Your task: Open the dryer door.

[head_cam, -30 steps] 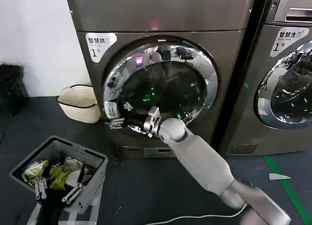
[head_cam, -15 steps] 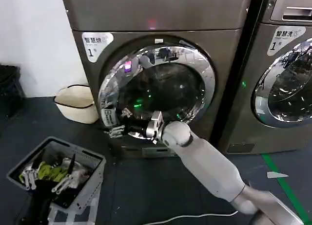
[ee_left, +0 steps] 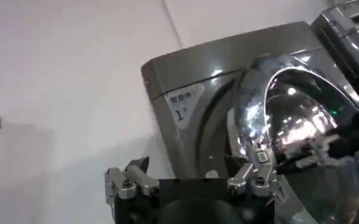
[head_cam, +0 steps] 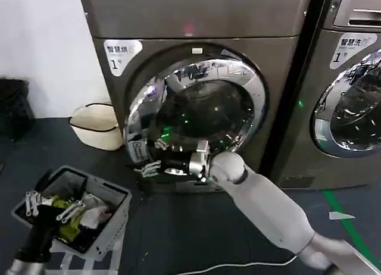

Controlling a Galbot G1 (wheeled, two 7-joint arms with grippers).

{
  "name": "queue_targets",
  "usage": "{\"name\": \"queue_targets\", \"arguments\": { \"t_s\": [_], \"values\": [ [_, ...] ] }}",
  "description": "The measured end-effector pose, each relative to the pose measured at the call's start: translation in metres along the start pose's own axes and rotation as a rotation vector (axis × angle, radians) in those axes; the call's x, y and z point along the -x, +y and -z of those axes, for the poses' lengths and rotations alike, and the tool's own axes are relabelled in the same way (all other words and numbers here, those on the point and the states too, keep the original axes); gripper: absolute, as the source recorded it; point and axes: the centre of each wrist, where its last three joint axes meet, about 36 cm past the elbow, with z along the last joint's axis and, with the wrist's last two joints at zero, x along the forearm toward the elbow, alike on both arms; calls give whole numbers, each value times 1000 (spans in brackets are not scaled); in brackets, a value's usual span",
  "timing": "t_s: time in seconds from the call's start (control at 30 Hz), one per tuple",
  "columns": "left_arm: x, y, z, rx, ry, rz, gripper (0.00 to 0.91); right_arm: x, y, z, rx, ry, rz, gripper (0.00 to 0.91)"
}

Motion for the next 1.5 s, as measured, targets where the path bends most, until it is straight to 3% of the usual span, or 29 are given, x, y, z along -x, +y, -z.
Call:
{"name": "queue_targets", "arguments": {
  "t_s": [0.83, 1.2, 1.5],
  "values": [
    [74, 1, -16, -3, -34, -211, 907, -93, 42, 31, -40, -32, 28, 907],
    [115, -14, -26, -9, -82, -345, 907, -174, 85, 34, -71, -23, -180, 907],
    [146, -48, -37, -41, -117, -468, 907, -232, 143, 32, -84, 4, -480, 907]
  ]
}}
